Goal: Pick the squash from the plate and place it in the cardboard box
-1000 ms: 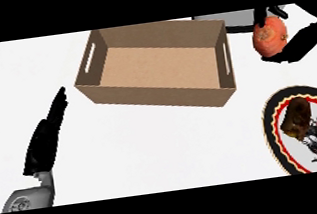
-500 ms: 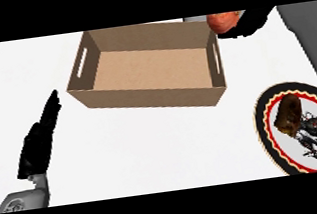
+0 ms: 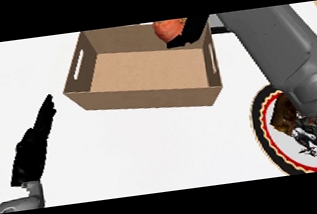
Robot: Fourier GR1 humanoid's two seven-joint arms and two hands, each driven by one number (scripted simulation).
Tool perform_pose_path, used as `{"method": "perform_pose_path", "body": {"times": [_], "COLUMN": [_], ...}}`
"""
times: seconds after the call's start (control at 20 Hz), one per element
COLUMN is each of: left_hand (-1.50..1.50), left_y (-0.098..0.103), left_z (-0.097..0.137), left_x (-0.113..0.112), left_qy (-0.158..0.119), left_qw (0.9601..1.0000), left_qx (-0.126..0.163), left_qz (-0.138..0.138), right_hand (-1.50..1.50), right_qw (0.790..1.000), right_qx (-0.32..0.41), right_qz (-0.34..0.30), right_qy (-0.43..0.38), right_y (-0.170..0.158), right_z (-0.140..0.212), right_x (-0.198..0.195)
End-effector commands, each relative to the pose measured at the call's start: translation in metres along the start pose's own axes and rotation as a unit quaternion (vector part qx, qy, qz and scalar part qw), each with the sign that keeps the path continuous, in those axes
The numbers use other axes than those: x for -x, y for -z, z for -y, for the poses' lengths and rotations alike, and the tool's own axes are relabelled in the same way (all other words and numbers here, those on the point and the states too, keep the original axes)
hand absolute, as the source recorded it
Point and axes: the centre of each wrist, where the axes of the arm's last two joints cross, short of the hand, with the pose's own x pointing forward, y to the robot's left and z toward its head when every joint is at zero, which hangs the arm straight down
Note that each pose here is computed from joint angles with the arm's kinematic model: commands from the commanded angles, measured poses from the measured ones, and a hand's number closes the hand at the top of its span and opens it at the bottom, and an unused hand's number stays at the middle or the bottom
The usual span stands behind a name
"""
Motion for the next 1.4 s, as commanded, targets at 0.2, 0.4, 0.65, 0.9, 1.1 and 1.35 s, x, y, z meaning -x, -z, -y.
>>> {"method": "perform_pose_path", "body": {"times": [0.2, 0.4, 0.65, 0.9, 1.1, 1.35], "left_hand": [0.00, 0.00, 0.00, 0.00, 0.00, 0.00], "left_y": [0.006, -0.003, 0.003, -0.003, 0.002, -0.009], "left_z": [0.006, 0.005, 0.014, 0.015, 0.007, 0.018], "left_x": [-0.009, 0.002, 0.005, -0.013, -0.012, -0.009], "left_qy": [0.006, -0.002, -0.003, 0.003, 0.006, -0.001], "left_qw": [1.0000, 0.9999, 0.9998, 0.9996, 0.9999, 0.9998], "left_qx": [0.001, 0.011, 0.015, 0.028, 0.006, 0.011], "left_qz": [-0.004, 0.006, 0.010, 0.006, 0.011, 0.016], "right_hand": [1.50, 1.50, -1.50, -1.50, -1.50, -1.50], "right_qw": [0.998, 0.994, 0.992, 0.993, 0.987, 0.960], "right_qx": [-0.064, -0.086, -0.073, -0.051, 0.023, 0.112], "right_qz": [-0.011, -0.064, -0.099, -0.095, -0.086, -0.094], "right_qy": [-0.006, -0.031, 0.008, 0.039, 0.134, 0.238], "right_y": [0.054, 0.062, 0.056, 0.042, 0.040, 0.043], "right_z": [-0.083, -0.095, -0.104, -0.119, -0.111, -0.099], "right_x": [-0.014, -0.012, -0.001, 0.016, 0.017, 0.014]}}
